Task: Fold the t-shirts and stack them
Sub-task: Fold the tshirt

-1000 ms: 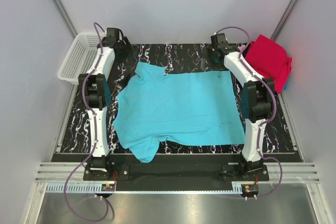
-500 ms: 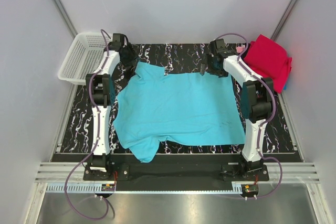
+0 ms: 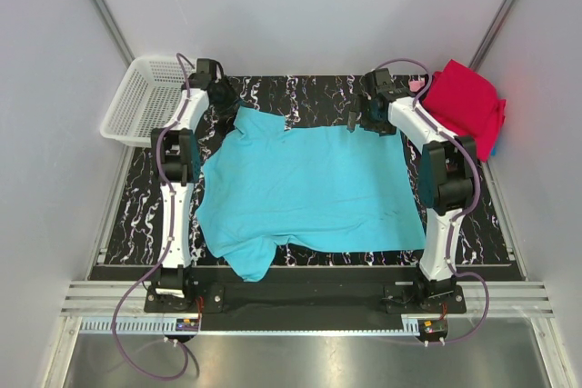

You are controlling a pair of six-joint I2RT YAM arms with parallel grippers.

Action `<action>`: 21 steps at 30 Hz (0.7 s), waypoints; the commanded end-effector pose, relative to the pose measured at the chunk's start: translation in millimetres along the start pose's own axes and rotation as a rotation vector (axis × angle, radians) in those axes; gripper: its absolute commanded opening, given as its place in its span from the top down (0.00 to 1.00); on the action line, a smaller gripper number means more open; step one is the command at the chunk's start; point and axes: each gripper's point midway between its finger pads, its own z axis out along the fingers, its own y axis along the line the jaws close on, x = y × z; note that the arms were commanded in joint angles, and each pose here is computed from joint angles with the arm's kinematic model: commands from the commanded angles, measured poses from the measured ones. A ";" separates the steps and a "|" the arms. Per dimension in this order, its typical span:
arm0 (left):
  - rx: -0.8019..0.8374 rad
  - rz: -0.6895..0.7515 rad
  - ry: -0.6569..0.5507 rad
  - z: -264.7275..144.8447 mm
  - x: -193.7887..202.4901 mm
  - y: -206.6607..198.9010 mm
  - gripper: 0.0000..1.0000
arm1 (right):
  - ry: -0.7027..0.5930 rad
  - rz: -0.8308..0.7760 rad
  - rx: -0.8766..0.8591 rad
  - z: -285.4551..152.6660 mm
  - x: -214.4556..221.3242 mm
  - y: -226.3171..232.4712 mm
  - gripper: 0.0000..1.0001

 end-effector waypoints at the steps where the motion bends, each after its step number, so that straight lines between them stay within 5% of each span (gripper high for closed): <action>1: 0.050 0.015 0.042 8.1 11.9 -10.4 0.50 | -0.088 0.023 -0.021 -25.0 -23.0 2.6 0.01; 6: 0.032 0.047 0.037 6.0 15.4 -10.9 0.51 | -0.088 0.026 -0.021 -27.0 -22.2 2.2 0.02; 21: -0.170 0.141 -0.013 -0.3 24.3 9.8 0.75 | -0.113 0.037 -0.032 -39.9 -27.5 3.2 0.02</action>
